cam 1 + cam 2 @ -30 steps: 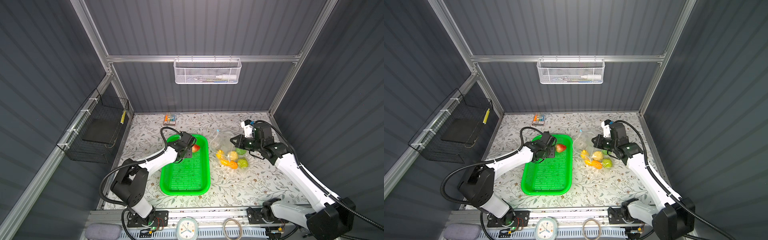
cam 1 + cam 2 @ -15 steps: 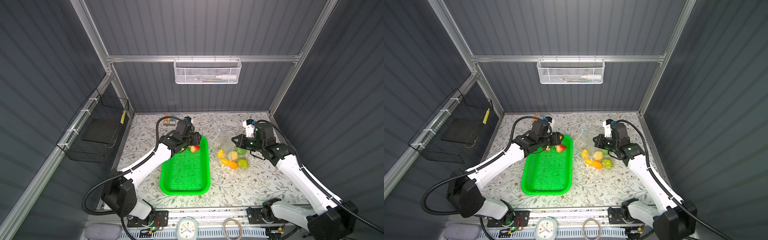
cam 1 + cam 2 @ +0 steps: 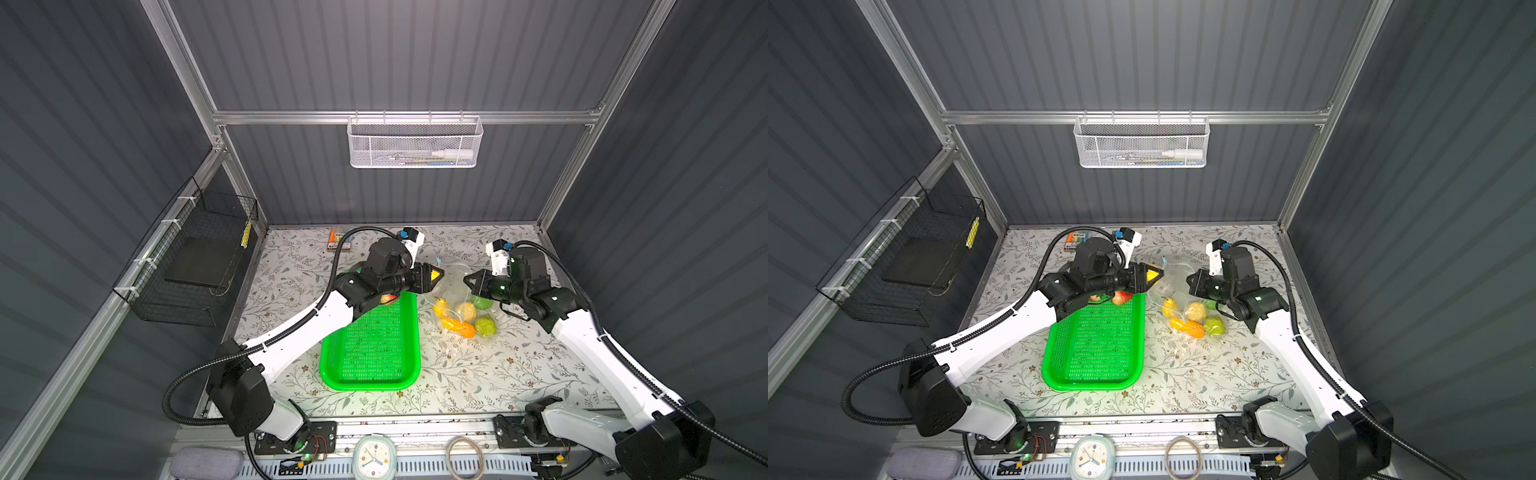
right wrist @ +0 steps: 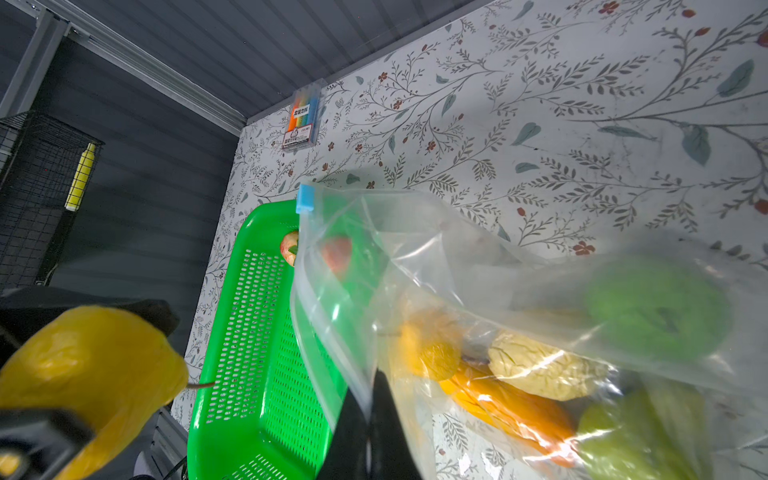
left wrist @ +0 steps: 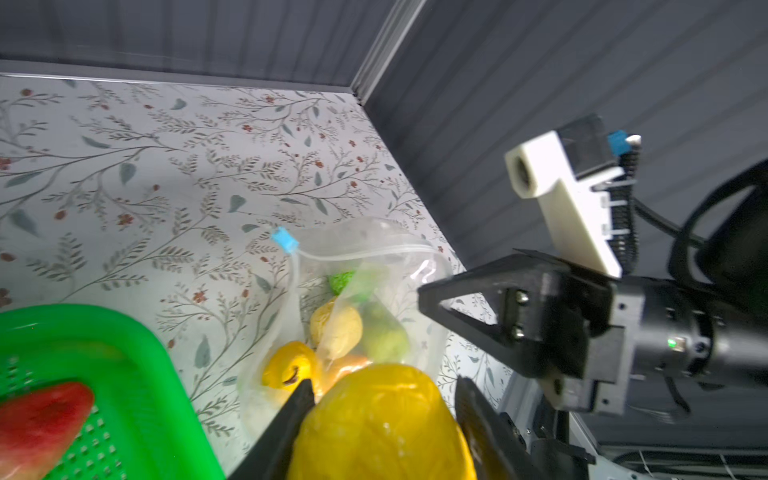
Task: Place the food in the zip-top bag and seal the zipper
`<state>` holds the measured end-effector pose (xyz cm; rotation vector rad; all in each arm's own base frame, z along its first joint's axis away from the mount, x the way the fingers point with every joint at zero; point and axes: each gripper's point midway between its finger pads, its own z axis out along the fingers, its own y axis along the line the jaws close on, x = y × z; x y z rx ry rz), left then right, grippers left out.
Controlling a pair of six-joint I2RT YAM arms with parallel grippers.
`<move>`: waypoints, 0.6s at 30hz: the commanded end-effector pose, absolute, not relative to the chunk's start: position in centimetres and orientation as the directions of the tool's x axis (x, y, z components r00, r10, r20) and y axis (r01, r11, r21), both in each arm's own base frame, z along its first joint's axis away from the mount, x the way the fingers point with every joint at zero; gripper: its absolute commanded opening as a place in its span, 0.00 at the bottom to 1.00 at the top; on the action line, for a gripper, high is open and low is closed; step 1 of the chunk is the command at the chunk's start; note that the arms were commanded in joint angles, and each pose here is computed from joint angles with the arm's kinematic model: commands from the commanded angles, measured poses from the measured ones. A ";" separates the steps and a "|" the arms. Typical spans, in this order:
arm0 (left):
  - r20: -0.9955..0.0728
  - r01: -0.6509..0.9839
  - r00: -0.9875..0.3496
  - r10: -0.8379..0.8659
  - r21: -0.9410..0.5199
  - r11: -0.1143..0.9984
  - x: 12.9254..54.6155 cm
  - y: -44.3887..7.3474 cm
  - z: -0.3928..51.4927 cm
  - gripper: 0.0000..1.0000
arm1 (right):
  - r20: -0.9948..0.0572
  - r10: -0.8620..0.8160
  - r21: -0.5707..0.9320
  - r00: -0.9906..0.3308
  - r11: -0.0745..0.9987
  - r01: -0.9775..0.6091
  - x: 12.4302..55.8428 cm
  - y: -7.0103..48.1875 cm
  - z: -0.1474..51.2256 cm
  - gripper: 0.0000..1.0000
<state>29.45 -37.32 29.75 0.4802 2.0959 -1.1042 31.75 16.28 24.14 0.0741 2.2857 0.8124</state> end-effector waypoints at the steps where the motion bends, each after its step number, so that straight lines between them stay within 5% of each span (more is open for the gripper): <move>1: -0.731 0.625 -0.682 -0.012 -0.592 0.509 29.4 -38.8 30.7 0.52 | -0.596 0.271 0.576 -0.756 0.800 -0.167 31.8 16.4 23.8 0.00; 18: -0.658 0.544 -0.753 0.015 -0.609 0.578 32.6 -41.8 22.6 0.53 | -0.579 0.330 0.706 -0.746 0.660 -0.256 30.6 18.6 26.7 0.00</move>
